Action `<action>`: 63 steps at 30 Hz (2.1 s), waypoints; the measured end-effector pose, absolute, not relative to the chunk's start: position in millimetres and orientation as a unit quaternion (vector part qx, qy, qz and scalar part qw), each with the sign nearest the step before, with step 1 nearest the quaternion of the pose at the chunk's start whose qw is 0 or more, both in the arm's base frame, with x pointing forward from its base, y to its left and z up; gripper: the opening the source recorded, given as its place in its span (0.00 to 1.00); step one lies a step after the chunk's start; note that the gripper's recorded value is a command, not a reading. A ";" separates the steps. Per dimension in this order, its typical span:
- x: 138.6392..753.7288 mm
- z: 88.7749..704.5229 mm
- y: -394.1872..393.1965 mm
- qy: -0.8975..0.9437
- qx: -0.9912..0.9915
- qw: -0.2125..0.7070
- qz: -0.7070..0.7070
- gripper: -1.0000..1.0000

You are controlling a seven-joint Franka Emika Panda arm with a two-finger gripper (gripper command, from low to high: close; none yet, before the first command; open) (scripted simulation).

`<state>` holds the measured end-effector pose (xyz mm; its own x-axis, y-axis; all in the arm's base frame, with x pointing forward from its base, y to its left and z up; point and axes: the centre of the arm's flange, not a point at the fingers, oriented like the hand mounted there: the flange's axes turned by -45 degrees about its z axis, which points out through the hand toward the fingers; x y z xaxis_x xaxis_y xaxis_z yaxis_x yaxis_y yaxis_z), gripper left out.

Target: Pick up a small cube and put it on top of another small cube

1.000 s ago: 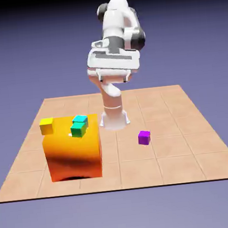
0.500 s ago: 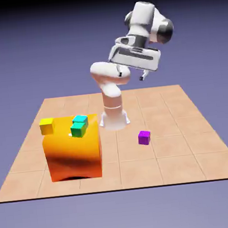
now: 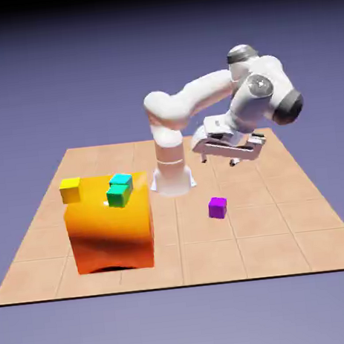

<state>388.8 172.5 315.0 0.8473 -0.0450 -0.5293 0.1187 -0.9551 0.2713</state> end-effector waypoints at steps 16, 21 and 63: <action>353.2 65.5 95.1 -0.139 0.732 -0.124 -0.655 0.50; 306.9 39.9 113.3 -0.139 0.732 -0.124 -0.655 0.00; 312.3 602.6 49.7 0.237 0.915 0.051 -0.323 0.00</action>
